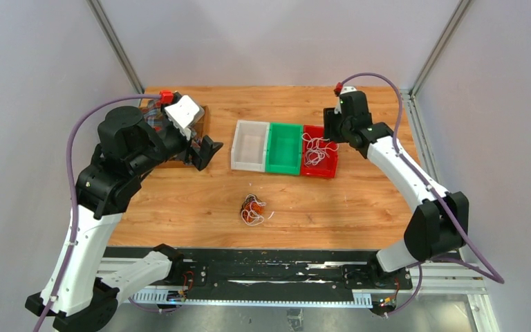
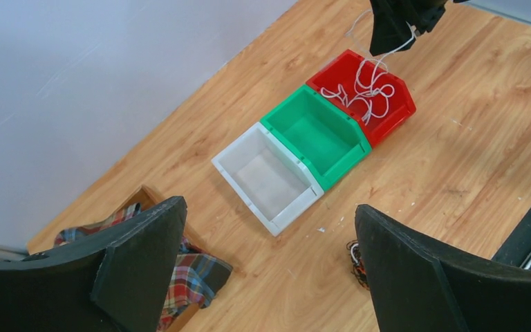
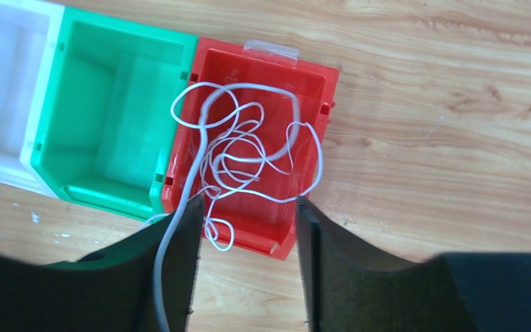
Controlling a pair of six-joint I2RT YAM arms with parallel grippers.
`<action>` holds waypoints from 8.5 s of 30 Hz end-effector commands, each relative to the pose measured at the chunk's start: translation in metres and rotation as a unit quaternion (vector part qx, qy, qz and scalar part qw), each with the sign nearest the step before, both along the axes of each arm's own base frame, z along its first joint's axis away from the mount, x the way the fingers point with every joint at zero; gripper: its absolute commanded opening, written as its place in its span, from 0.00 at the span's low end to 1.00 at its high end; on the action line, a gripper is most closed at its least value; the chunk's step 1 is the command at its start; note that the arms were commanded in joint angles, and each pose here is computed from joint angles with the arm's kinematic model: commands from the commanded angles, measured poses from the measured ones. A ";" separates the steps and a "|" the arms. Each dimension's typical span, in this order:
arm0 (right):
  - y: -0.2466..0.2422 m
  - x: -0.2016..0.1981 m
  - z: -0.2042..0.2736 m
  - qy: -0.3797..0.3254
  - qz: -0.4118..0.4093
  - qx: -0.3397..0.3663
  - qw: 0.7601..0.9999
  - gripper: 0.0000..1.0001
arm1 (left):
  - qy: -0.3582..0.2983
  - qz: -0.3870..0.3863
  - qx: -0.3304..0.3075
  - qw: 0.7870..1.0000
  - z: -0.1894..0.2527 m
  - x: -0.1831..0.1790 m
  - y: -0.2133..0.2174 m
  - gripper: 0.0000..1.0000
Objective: Untangle the cables
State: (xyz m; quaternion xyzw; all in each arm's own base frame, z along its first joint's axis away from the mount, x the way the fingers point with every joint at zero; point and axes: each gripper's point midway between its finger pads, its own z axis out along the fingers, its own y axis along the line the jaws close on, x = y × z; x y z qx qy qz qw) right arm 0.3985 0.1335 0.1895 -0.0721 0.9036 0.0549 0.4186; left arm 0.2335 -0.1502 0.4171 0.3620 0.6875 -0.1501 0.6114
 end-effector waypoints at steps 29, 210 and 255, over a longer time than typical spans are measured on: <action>-0.021 -0.083 -0.042 0.085 -0.056 0.113 0.988 0.75 | 0.018 -0.004 0.030 0.999 -0.014 -0.002 0.004 0.98; 0.077 -0.061 -0.124 0.081 0.158 -0.262 0.949 0.01 | 0.014 -0.035 0.041 0.998 -0.022 -0.022 0.005 0.90; -0.009 -0.036 -0.021 0.082 -0.022 -0.001 0.996 0.68 | 0.018 -0.054 0.038 0.998 -0.025 -0.025 -0.001 0.89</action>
